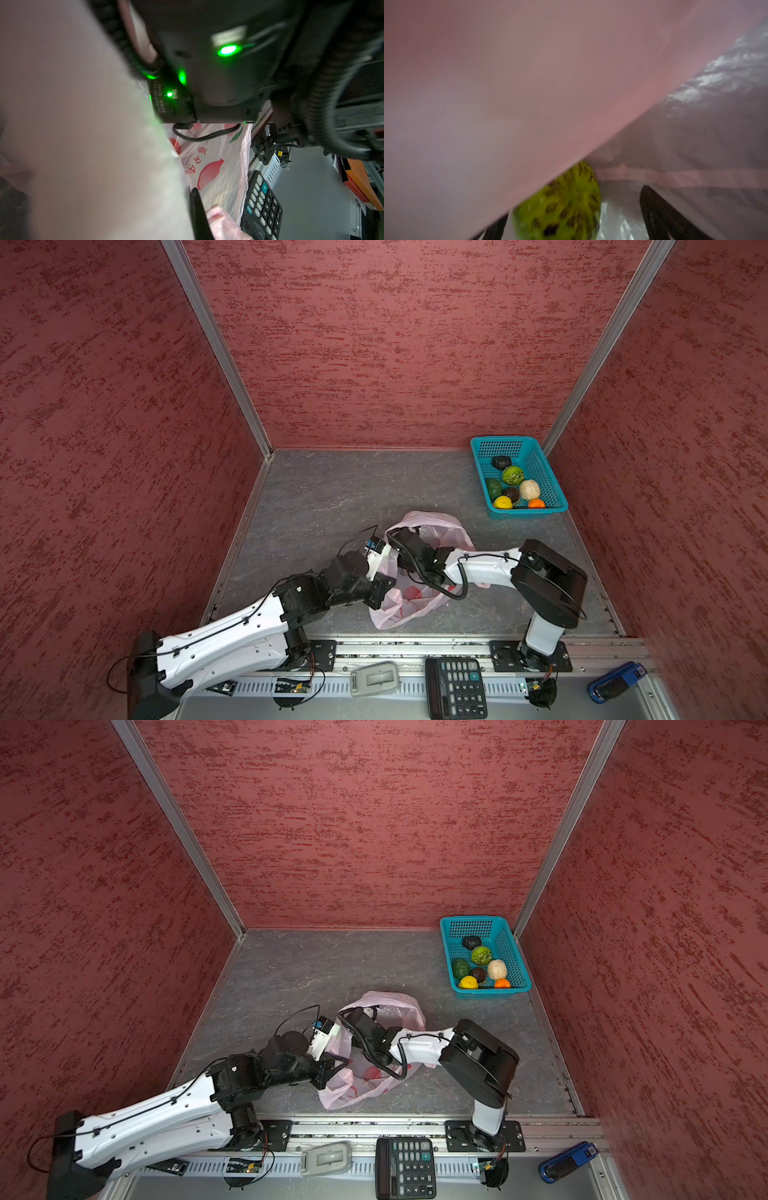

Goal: Untie the knot of the plastic bag and take out the fruit
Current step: 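Reach deeper into the bag and grasp the remaining spotted green fruit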

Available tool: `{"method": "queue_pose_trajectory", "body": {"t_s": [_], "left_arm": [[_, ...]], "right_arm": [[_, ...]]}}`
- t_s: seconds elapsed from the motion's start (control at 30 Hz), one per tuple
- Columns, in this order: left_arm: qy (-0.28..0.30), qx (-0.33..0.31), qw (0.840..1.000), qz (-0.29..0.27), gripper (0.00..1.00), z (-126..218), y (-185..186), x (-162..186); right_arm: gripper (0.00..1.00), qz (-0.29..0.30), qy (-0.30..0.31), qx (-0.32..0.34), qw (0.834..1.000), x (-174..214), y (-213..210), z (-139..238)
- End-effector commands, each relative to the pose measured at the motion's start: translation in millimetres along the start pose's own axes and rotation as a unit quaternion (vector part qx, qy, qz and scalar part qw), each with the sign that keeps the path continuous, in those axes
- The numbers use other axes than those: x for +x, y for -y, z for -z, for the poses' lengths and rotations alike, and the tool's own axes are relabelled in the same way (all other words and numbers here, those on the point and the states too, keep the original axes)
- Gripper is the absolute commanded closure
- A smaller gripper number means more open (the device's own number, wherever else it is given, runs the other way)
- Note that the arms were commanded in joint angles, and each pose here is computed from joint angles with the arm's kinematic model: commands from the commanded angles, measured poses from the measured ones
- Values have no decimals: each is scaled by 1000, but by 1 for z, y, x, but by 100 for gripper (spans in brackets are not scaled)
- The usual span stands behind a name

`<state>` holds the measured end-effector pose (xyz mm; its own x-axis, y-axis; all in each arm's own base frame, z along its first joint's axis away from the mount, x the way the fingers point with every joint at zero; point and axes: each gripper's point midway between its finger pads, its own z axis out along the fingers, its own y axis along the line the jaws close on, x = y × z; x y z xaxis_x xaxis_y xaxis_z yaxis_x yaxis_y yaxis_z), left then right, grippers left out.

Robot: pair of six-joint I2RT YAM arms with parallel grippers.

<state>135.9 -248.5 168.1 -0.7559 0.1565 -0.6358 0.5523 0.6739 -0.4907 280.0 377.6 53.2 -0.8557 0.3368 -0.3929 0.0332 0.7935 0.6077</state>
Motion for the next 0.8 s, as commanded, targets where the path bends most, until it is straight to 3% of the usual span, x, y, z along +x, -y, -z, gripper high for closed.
{"method": "queue_pose_trajectory", "body": {"t_s": [0.0,0.2,0.47,0.77], "left_arm": [[-12,8,1000,-1,100,2,-3,11],[-12,0,1000,7,100,11,-11,19],[-10,-27,1000,9,100,13,-23,22],[-12,-40,999,19,100,8,-34,25]], "right_arm": [[2,-12,-16,51,998,8,19,-13],[2,-4,18,87,996,-12,29,-3],[6,-10,18,88,996,-14,31,13],[3,0,-29,31,999,-5,4,28]]}}
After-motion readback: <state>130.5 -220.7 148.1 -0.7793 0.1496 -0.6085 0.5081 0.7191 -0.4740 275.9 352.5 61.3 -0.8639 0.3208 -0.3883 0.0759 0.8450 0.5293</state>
